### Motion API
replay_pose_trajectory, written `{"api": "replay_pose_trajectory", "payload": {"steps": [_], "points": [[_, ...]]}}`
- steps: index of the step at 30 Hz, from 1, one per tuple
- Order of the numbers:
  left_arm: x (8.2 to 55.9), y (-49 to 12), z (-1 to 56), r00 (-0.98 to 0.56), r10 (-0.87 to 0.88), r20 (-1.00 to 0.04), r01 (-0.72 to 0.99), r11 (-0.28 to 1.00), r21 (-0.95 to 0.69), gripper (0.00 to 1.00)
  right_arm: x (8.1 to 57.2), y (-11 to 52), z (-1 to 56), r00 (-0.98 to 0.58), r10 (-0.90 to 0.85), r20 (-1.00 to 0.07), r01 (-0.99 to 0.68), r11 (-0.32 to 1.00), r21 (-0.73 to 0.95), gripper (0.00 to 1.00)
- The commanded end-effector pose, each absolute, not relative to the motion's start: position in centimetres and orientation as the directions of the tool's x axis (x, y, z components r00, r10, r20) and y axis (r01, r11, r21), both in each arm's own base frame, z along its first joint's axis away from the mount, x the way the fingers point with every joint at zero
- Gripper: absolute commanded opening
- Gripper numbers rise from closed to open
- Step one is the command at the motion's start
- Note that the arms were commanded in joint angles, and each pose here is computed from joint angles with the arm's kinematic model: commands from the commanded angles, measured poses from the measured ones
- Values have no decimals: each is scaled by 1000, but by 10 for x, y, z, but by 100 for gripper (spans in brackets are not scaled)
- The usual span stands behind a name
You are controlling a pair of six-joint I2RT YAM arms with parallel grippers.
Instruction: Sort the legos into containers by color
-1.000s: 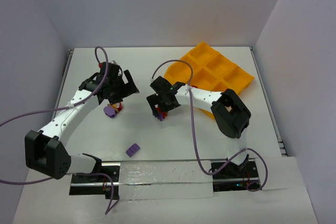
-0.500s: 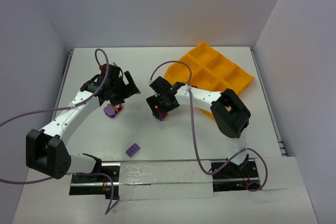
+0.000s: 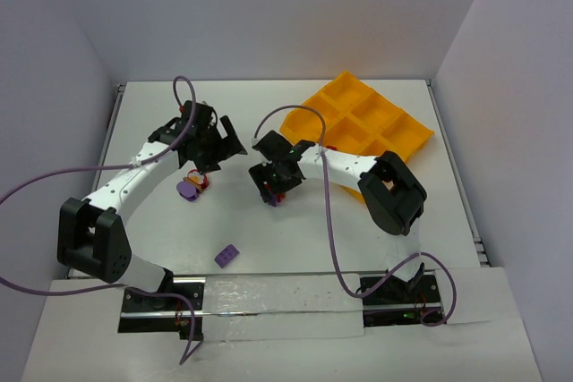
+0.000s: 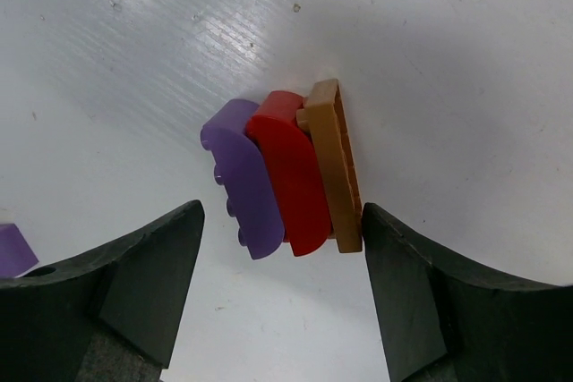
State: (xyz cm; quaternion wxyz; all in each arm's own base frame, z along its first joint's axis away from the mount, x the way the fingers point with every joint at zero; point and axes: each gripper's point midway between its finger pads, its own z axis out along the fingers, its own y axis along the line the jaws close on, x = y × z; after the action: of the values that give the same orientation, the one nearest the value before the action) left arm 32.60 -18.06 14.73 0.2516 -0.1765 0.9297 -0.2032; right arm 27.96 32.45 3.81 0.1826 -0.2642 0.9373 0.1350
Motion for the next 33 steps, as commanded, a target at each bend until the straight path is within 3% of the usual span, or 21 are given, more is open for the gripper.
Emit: {"api": "replay_pose_trajectory", "payload": {"steps": [1, 6, 14, 19, 21, 23, 25, 27, 31, 33], "points": [[343, -194, 171, -796, -415, -440, -157, 844, -513, 99, 281, 338, 43, -770, -460, -442, -577, 797, 175, 77], [338, -203, 174, -790, -427, -439, -114, 807, -580, 99, 277, 335, 40, -771, -466, -434, -580, 795, 176, 61], [332, -200, 147, -795, -436, -422, -125, 798, -589, 98, 278, 337, 52, -773, -435, -461, -568, 799, 198, 54], [321, -203, 123, -824, -470, -317, -147, 717, -682, 95, 277, 344, 57, -783, -412, -466, -561, 791, 243, 53], [317, -207, 115, -834, -472, -285, -147, 688, -711, 94, 277, 344, 58, -788, -400, -468, -553, 795, 251, 54], [315, -206, 109, -836, -483, -261, -166, 675, -719, 94, 278, 345, 58, -794, -392, -465, -545, 799, 256, 62], [313, -205, 102, -839, -488, -243, -185, 674, -715, 94, 277, 344, 57, -798, -393, -458, -541, 801, 255, 79], [312, -202, 99, -837, -490, -243, -195, 683, -704, 94, 278, 343, 52, -800, -401, -446, -539, 807, 242, 88], [316, -200, 104, -832, -489, -263, -191, 697, -691, 95, 279, 340, 46, -801, -410, -436, -537, 814, 222, 87], [316, -199, 104, -833, -486, -264, -191, 701, -687, 95, 280, 339, 44, -799, -413, -437, -539, 814, 216, 82]]}}
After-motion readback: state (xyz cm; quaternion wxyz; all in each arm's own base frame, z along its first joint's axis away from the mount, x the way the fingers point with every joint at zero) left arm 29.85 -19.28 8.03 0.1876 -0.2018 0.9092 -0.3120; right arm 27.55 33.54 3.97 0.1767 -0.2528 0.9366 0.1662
